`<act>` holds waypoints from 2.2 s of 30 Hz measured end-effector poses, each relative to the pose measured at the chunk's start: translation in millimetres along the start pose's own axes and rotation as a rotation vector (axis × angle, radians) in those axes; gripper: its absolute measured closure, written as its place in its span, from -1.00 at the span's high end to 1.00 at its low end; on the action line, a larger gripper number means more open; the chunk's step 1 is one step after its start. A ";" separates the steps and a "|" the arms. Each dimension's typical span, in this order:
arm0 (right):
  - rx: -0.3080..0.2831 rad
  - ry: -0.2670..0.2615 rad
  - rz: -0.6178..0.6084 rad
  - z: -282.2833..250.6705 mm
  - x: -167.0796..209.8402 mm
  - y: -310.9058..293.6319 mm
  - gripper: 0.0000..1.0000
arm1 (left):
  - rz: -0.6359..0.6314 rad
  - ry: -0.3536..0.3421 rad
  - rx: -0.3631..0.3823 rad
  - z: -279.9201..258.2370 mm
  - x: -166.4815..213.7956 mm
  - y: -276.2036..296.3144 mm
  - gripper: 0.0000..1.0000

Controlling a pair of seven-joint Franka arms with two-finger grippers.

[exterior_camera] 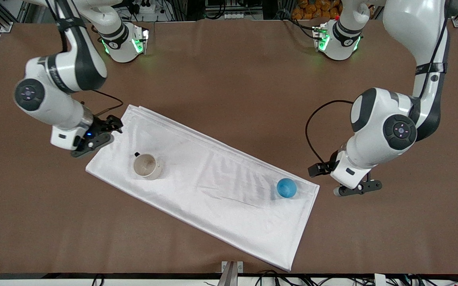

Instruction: Place blue cup into white mug on table

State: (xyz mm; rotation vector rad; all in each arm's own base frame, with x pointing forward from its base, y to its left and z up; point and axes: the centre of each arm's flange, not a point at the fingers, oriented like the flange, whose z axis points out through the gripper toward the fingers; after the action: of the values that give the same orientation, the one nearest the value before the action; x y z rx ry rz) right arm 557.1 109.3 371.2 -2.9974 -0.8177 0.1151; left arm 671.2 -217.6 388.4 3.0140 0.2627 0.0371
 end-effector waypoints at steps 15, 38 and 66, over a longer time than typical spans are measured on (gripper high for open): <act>-0.051 0.069 -0.277 54.2 19.3 2.2 1.00 | -0.074 0.089 -0.053 63.5 12.6 24.2 1.00; -0.044 0.098 -0.257 124.0 37.7 -2.3 1.00 | -0.035 0.065 -0.027 139.0 -4.8 49.0 1.00; -0.037 0.111 -0.245 153.5 55.7 -4.1 0.79 | -0.160 0.048 -0.001 162.2 -10.8 51.9 -0.91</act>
State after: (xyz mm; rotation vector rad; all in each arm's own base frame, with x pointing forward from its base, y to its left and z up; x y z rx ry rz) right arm 590.6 143.0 214.9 -2.8753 -1.1756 -0.0729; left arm 675.0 -288.5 233.3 2.9826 0.5063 0.0956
